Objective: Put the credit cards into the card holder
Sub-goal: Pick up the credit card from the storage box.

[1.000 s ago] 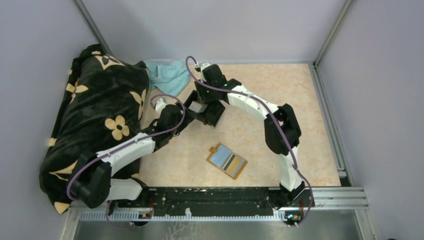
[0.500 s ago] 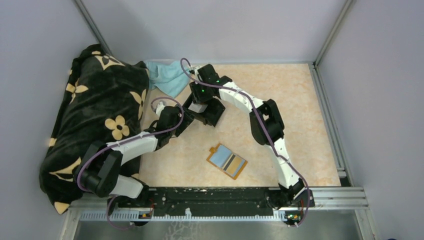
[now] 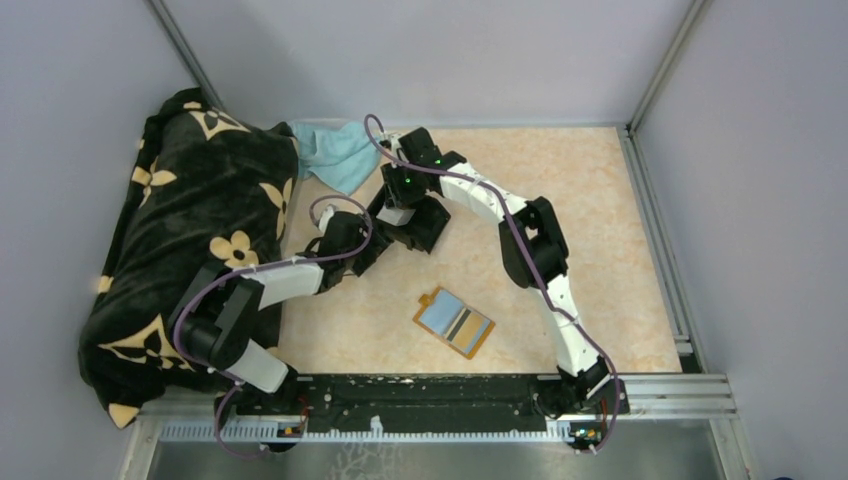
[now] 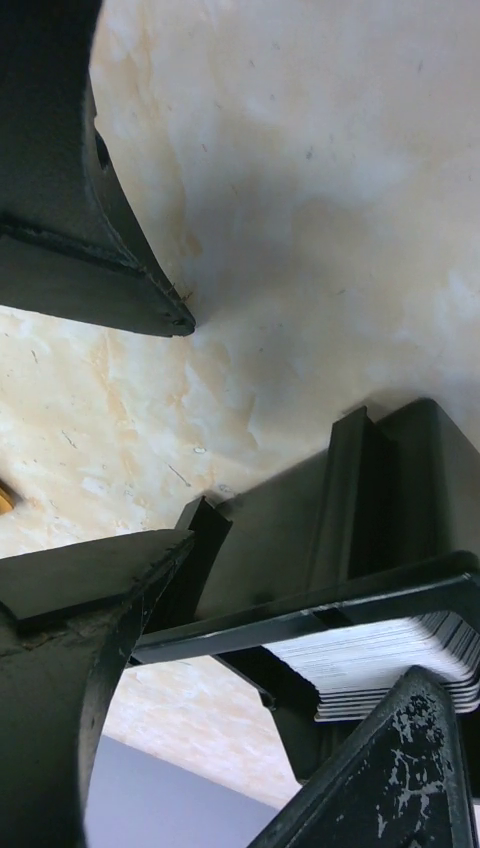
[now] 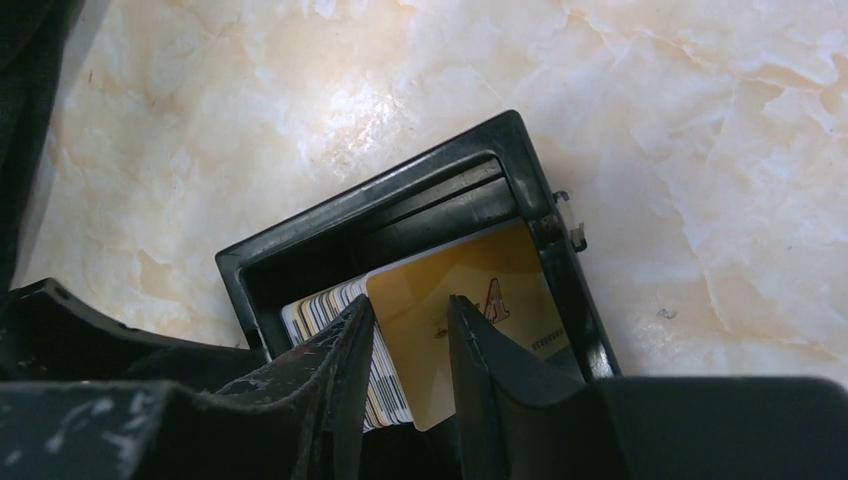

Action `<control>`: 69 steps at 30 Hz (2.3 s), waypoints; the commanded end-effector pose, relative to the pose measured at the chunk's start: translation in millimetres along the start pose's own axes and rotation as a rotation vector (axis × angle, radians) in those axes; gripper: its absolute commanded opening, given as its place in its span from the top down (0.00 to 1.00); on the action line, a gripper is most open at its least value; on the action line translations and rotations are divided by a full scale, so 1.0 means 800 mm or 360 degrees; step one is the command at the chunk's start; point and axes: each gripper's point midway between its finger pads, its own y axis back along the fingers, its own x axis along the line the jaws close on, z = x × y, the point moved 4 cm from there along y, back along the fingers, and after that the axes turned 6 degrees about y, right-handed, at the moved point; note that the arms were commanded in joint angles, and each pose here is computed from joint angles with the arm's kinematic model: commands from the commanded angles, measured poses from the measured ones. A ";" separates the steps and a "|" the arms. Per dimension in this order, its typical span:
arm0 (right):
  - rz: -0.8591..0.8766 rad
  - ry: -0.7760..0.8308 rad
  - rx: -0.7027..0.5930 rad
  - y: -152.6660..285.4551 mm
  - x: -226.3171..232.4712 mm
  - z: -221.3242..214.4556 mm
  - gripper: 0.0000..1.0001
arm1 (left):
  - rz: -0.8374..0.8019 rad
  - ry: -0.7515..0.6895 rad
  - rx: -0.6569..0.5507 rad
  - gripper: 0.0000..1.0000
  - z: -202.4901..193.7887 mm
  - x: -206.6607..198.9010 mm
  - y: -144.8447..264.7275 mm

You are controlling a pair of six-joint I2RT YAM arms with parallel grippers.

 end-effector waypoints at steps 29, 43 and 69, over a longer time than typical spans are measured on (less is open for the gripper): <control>0.0010 0.0049 -0.0054 0.052 0.042 0.008 0.85 | 0.0039 -0.0045 0.0187 0.23 -0.012 -0.024 -0.033; 0.0049 0.0059 -0.0069 0.062 0.049 0.013 0.95 | 0.0044 -0.0050 0.0190 0.24 -0.012 -0.025 -0.033; -0.0639 0.0165 -0.0392 0.173 0.005 0.043 1.00 | -0.0155 -0.0155 0.0097 0.22 0.007 -0.051 0.031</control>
